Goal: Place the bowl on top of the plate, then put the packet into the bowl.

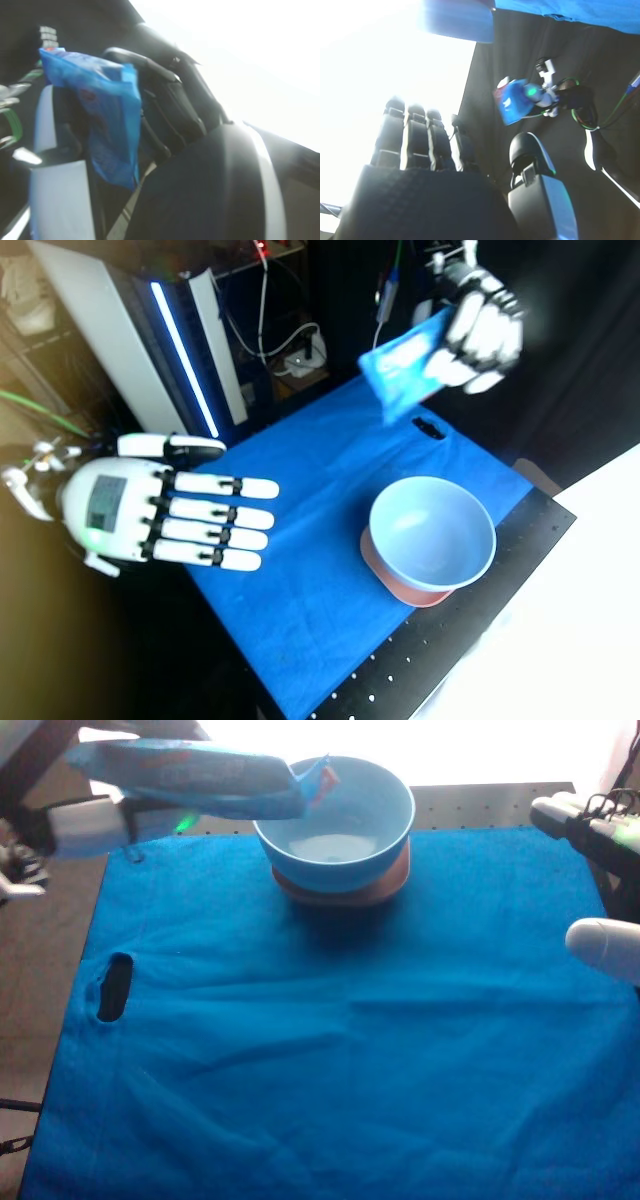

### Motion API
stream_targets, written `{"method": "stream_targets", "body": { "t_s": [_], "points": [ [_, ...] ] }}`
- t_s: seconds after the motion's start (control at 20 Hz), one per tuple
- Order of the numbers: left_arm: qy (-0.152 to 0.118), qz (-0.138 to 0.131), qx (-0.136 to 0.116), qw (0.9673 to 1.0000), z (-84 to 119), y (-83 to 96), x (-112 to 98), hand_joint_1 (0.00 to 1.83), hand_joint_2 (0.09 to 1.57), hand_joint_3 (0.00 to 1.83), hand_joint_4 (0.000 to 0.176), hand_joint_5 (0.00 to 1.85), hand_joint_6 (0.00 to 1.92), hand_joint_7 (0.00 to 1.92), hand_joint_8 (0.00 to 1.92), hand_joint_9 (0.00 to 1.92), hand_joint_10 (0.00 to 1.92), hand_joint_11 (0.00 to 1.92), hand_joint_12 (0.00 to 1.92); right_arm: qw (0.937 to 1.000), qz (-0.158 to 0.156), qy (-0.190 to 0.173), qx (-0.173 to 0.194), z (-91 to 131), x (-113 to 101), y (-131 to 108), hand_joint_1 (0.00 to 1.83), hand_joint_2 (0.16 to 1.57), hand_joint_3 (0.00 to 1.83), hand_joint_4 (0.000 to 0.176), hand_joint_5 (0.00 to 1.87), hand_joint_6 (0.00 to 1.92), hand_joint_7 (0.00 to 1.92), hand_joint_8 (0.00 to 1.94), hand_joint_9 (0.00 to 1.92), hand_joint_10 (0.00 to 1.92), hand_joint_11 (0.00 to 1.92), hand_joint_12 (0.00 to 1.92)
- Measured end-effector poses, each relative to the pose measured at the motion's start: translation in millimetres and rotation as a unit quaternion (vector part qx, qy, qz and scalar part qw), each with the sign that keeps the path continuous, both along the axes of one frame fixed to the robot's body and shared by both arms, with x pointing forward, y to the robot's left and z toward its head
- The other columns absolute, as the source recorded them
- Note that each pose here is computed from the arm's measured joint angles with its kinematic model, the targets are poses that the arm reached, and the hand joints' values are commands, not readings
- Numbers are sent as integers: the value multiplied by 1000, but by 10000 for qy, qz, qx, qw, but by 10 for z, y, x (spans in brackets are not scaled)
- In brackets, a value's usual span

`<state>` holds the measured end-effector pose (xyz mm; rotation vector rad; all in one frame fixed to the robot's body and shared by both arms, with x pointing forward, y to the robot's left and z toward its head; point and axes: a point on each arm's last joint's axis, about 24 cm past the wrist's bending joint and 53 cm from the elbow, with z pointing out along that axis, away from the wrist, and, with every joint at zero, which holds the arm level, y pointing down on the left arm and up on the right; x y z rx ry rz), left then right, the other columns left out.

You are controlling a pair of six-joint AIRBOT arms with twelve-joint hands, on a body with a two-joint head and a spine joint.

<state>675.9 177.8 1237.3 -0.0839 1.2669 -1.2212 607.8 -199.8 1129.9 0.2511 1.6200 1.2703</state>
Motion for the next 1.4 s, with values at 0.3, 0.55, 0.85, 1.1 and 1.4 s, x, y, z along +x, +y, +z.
{"method": "stream_targets", "body": {
  "t_s": [0.3,0.55,0.85,1.1,1.4],
  "points": [
    [228,-14,234,9995,-44,-448,486,1247,1076,0,0,1020,817,1130,837,1238,307,1096,913,10000,-22,-3,2,-12,18,-12,0,1294,0,56,0,0,0,0,0,0,0,0],
    [353,-21,552,9979,-45,-788,793,1261,1086,0,0,1004,766,1100,962,1311,60,921,962,10000,-10,-15,-3,-54,37,-2,0,1128,0,144,0,0,0,0,0,0,1,1],
    [662,117,768,9948,-197,-784,926,848,967,0,53,601,1,657,2,699,1,164,1300,10000,-2,-11,5,-63,36,5,0,1154,2,150,0,0,0,0,0,0,0,0],
    [654,123,761,9949,-193,-767,920,675,937,0,156,351,3,322,1,314,0,0,674,10000,-6,8,-12,-79,31,-3,0,1171,7,138,0,0,0,0,0,0,3,1],
    [466,113,773,9959,-166,-454,626,556,944,2,176,113,0,22,0,6,0,0,4,10000,-23,20,-3,-82,34,-7,0,1144,0,140,0,0,0,0,0,0,0,0]
  ]
}}
